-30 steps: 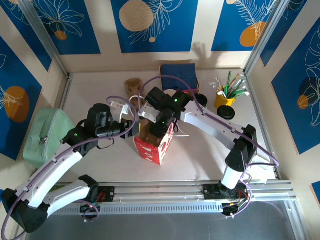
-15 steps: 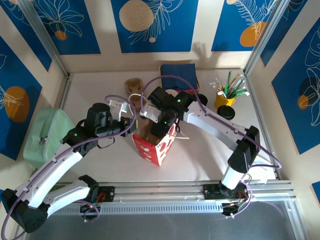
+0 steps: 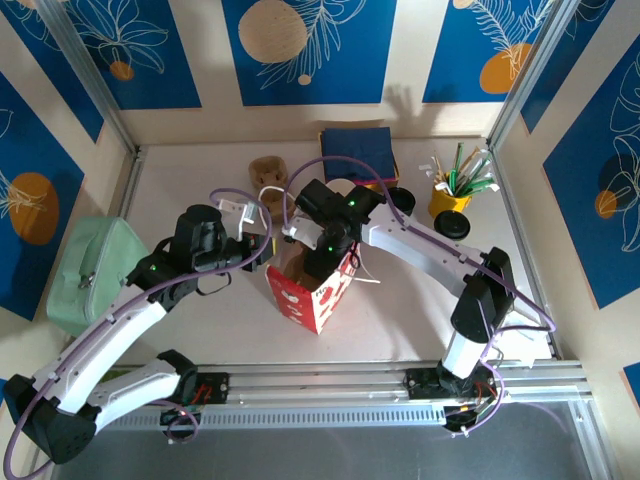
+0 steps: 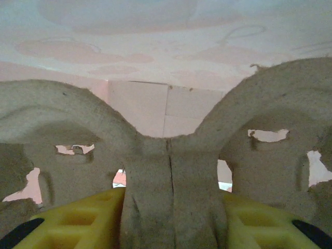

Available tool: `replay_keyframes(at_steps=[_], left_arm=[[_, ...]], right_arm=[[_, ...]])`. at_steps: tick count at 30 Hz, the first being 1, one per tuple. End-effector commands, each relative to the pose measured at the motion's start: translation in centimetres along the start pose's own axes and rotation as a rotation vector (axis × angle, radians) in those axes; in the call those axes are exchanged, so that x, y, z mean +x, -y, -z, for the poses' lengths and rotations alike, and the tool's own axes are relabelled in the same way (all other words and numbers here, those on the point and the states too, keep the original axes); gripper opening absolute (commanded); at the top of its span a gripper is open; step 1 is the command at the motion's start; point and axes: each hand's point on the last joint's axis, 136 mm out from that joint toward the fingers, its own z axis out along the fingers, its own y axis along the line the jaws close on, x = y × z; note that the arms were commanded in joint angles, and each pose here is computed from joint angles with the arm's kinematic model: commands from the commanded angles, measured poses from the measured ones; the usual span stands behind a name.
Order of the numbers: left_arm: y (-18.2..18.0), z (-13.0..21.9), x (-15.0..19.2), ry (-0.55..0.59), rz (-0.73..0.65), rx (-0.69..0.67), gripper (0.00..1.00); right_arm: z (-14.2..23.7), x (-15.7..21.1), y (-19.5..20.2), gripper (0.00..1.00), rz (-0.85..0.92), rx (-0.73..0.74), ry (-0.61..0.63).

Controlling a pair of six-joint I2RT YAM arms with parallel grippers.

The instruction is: Pack the takeout coffee

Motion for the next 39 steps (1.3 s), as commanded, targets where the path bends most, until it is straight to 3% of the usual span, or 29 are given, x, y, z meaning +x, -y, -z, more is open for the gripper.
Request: replay_keyframes(at_steps=[1,30,39], left_arm=[[0.6,0.6,-1.7,0.055,0.002,0.009,0.08],[0.9,0.5,-1.6,0.051,0.016,0.022,0.07],[0.9,0.5,-1.5,0.052,0.018,0.024,0.06]], right_arm=[[-0.2,0.4,-0.8,0.43,-0.040,-0.025,-0.042],[-3.4,-0.4,-0.7,0.43,-0.142,0.009,-0.098],[-1.6,-1.1,-1.0,0.43,-0.148,0.013,-0.060]])
